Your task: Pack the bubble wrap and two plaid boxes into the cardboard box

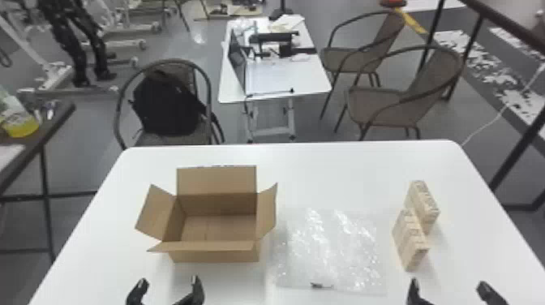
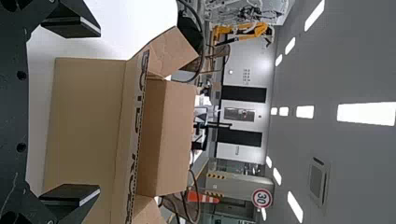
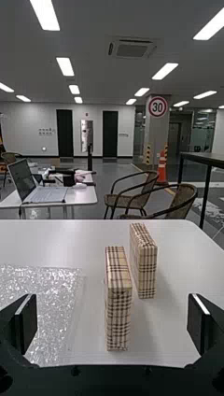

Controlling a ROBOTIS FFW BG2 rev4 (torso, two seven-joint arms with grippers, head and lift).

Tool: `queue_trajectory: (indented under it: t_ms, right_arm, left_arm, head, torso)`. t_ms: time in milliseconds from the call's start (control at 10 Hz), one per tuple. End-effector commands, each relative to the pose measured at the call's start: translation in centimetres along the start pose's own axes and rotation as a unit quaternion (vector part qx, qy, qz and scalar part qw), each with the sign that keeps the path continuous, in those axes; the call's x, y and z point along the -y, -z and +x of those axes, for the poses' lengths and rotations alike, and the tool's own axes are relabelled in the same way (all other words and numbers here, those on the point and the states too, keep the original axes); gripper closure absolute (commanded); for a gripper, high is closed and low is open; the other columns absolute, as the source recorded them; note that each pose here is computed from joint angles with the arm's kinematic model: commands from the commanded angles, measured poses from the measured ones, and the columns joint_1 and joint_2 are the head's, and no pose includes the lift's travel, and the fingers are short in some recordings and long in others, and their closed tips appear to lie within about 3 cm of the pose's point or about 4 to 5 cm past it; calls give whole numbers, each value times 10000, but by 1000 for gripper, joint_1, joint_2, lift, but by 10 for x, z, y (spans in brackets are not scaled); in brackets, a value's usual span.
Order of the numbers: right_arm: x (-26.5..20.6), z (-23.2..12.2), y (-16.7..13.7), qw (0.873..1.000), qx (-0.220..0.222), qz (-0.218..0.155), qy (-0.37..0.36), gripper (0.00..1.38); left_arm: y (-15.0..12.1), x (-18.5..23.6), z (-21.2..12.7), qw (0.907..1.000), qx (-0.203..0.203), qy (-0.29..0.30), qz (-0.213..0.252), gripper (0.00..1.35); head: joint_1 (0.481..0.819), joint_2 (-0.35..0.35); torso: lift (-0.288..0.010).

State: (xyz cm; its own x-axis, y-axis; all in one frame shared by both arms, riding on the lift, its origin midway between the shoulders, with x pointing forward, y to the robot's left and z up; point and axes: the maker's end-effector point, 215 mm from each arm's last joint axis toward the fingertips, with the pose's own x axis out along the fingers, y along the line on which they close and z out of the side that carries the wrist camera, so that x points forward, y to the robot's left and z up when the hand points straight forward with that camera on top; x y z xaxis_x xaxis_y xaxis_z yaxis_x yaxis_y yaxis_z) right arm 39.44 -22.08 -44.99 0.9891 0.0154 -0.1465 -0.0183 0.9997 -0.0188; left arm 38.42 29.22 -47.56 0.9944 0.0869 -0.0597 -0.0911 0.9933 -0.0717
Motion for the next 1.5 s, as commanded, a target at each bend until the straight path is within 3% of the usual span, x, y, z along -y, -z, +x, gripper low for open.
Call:
queue_trajectory:
  t_ms: [0, 1000, 1100, 1400]
  right_arm:
    - [0, 1, 0, 10000, -2, -9, -2, 91]
    - [0, 2, -1, 10000, 29, -8, -5, 99]
    - [0, 1, 0, 10000, -24, -22, -13, 101]
    - [1, 1, 6, 9999, -117, -16, -14, 102]
  left_arm:
    - [1, 2, 0, 10000, -18, 12, -23, 125]
    - [0, 3, 2, 9999, -7, 96, -79, 125]
    - [-2, 0, 0, 9996, 19, 57, -258, 125]
    - [-59, -41, 19, 9990, 386, -241, -50, 127]
  head:
    - [695, 105]
    - [695, 104]
    - [695, 100]
    - [695, 129]
  torso:
    - [-14]
    - [-14]
    - [-14]
    - [-14]
